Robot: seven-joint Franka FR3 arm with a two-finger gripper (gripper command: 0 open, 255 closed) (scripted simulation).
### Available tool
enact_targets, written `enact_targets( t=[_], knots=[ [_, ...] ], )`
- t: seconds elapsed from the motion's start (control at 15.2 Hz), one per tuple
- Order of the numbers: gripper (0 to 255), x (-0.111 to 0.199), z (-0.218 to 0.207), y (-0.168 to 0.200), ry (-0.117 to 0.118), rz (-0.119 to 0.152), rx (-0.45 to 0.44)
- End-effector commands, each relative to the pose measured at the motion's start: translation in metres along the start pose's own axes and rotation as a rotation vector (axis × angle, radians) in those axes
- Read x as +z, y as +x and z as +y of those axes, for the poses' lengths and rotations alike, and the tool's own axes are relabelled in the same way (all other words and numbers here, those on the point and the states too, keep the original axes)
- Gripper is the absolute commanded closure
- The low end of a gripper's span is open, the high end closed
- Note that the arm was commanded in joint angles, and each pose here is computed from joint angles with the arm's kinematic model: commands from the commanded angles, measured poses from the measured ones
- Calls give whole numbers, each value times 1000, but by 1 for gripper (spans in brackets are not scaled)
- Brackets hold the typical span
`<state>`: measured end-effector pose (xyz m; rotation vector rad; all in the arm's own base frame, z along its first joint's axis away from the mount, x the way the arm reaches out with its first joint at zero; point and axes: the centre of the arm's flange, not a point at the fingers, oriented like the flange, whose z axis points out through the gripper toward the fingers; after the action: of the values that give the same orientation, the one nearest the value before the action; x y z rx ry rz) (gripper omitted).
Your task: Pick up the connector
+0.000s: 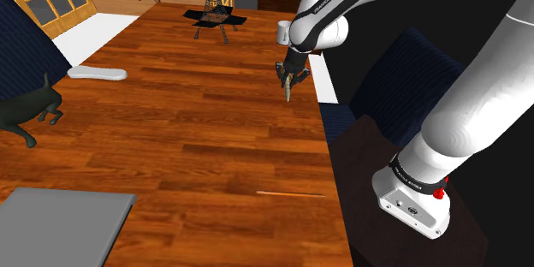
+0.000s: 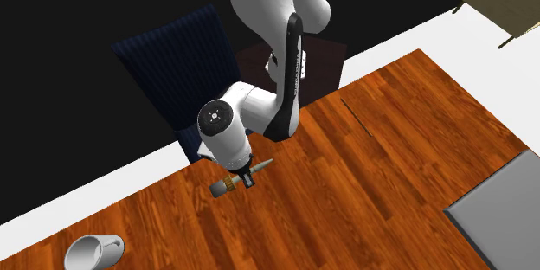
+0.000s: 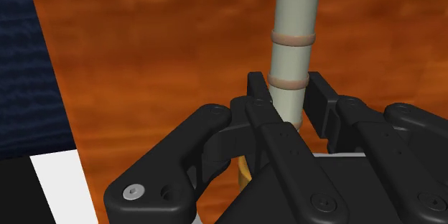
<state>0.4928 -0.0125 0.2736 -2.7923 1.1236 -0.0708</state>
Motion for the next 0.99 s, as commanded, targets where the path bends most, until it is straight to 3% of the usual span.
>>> enact_targets(
  t=[0.0,0.4,0.92],
  knots=[
    [255,0,0,0,0,0,0],
    [255,-1,0,0,0,0,0],
    [255,-43,-6,0,0,0,0]
  ],
)
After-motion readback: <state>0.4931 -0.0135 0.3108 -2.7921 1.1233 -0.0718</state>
